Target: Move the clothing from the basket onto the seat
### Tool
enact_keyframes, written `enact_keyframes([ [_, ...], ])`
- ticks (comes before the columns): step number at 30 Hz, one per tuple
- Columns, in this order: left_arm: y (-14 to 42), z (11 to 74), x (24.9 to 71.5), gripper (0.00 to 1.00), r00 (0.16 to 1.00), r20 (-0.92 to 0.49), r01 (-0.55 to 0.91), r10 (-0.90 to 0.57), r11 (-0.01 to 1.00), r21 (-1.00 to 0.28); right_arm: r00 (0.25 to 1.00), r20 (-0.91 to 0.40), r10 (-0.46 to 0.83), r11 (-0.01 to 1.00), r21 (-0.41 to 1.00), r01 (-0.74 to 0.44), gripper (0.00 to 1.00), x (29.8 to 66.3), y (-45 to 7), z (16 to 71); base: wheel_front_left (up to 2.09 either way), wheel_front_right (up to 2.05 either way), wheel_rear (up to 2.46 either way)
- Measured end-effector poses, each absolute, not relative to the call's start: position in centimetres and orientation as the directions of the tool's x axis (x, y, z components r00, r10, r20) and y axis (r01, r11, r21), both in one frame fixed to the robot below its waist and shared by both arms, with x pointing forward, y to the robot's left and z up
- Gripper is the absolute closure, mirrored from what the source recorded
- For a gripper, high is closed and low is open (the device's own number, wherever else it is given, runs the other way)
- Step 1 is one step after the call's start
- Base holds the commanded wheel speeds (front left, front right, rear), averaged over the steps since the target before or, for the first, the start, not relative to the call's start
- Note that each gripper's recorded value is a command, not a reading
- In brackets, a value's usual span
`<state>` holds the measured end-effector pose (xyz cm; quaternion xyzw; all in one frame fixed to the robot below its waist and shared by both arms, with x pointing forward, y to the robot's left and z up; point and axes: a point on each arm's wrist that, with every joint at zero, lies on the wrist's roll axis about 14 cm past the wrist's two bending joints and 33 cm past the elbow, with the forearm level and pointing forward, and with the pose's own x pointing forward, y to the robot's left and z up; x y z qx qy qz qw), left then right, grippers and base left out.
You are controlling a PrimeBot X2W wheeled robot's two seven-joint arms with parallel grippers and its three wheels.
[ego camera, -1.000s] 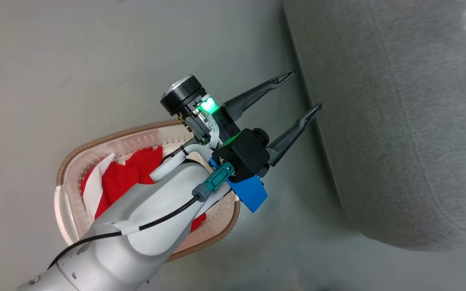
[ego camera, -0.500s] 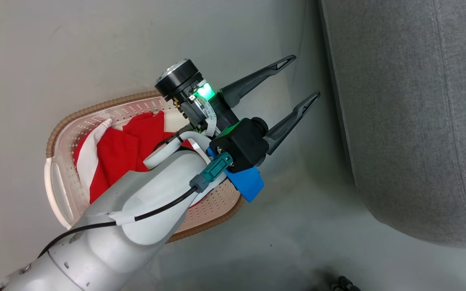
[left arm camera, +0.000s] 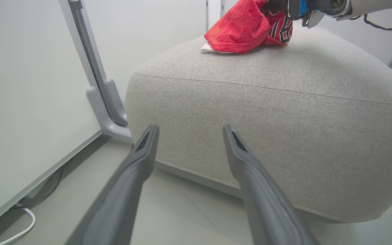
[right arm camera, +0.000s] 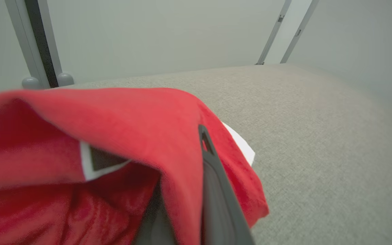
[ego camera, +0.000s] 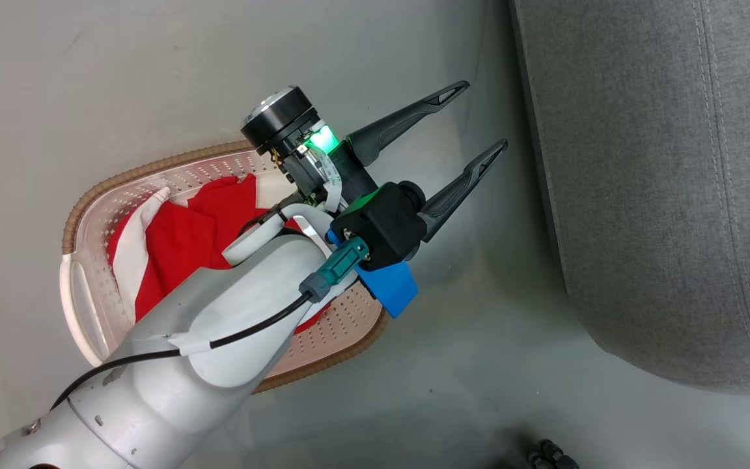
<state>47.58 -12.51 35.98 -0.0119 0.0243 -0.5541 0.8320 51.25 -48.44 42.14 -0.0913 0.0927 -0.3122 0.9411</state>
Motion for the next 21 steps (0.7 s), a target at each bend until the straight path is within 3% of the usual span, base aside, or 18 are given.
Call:
enact_keyframes([
  [2,-12.7,36.2,47.5,0.0,0.38,-0.026,0.923,-0.924,0.381,-0.044,0.775,-0.149,-0.614,0.785,-0.216,0.581,1.0,50.6,-48.4,41.3,0.0,0.0,0.0],
  [4,-12.7,36.5,47.5,0.0,0.38,-0.022,0.924,-0.925,0.38,-0.039,0.776,-0.143,-0.615,0.785,-0.212,0.583,0.51,50.6,-48.3,41.6,0.0,0.0,0.0],
  [5,-12.7,36.7,47.5,0.0,0.379,-0.021,0.924,-0.925,0.38,-0.034,0.778,-0.135,-0.613,0.786,-0.208,0.583,0.0,50.6,-48.3,41.9,0.0,0.0,0.0],
  [21,-12.1,42.4,46.3,0.0,0.439,0.02,0.898,-0.898,0.44,0.0,0.854,-0.056,-0.517,0.84,-0.224,0.494,0.0,45.4,-43.5,45.8,0.0,0.0,0.0],
])
